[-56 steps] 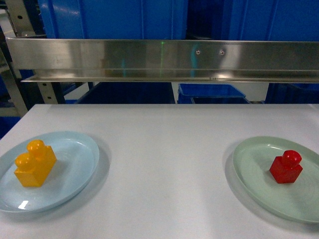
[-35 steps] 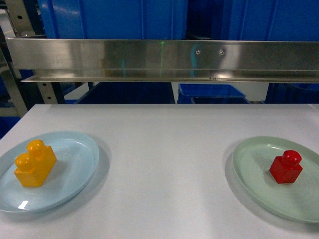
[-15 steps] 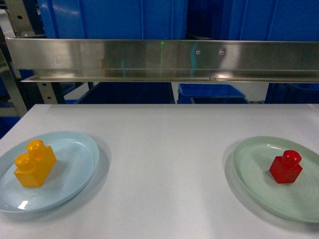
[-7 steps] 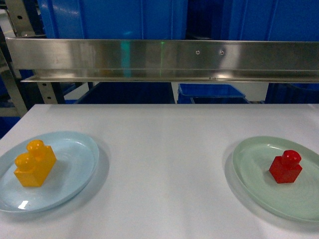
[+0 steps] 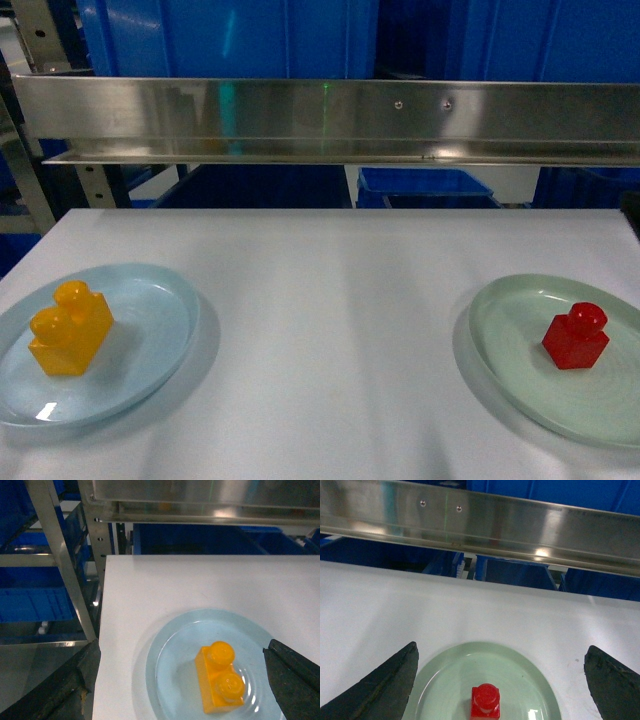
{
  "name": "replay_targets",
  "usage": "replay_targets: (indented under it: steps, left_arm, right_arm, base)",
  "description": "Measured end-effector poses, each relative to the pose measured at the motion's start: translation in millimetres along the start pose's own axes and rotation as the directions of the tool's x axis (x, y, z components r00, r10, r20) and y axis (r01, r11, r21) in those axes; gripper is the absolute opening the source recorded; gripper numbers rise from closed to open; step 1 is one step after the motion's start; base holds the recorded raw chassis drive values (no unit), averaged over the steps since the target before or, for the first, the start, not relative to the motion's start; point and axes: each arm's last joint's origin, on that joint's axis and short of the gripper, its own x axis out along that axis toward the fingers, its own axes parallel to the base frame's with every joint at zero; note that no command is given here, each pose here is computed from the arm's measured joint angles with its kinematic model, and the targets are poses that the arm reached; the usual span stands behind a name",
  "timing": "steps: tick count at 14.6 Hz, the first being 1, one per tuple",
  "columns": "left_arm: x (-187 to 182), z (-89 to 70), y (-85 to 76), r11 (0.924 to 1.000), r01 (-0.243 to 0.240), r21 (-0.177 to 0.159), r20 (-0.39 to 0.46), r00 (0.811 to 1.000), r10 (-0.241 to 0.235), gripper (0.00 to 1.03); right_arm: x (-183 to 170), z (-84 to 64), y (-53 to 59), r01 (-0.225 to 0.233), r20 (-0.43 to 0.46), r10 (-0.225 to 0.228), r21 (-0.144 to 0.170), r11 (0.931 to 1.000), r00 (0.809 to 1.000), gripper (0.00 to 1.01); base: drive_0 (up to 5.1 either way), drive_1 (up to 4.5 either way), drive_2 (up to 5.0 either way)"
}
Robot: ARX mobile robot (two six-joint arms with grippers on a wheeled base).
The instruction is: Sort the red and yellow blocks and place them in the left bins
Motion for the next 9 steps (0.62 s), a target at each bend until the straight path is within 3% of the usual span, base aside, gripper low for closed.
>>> replay_targets:
  steps: [1,4,9]
  left_arm:
    - [15,-2.1,-1.4,0.9997,0.010,0.021,-0.023,1.000,-0.010,0.98]
    - [46,-3.4,-11.1,0.9973,0.052,0.052,-0.070,0.996,-0.049,0.98]
    - [78,-8.8,-25.1,0.9960,0.039,0.081,-0.084,0.996,-0.032,0.98]
  right_arm:
    - [14,-5.1,-1.2,0.007,-0.028,-0.008,-0.019,0.9998,1.000,0.98]
    - [36,-10.7,-6.9,0.001,-0.063,-0.003,-0.036,0.9993,0.998,0.98]
    - [65,-38.7,-10.2,-0.007,-0.140,0.001,-0.039,0.9992,0.990,0.98]
  base:
    - [0.0,0.00,0.0]
    - [0.0,0.00,0.0]
    - [0.0,0.00,0.0]
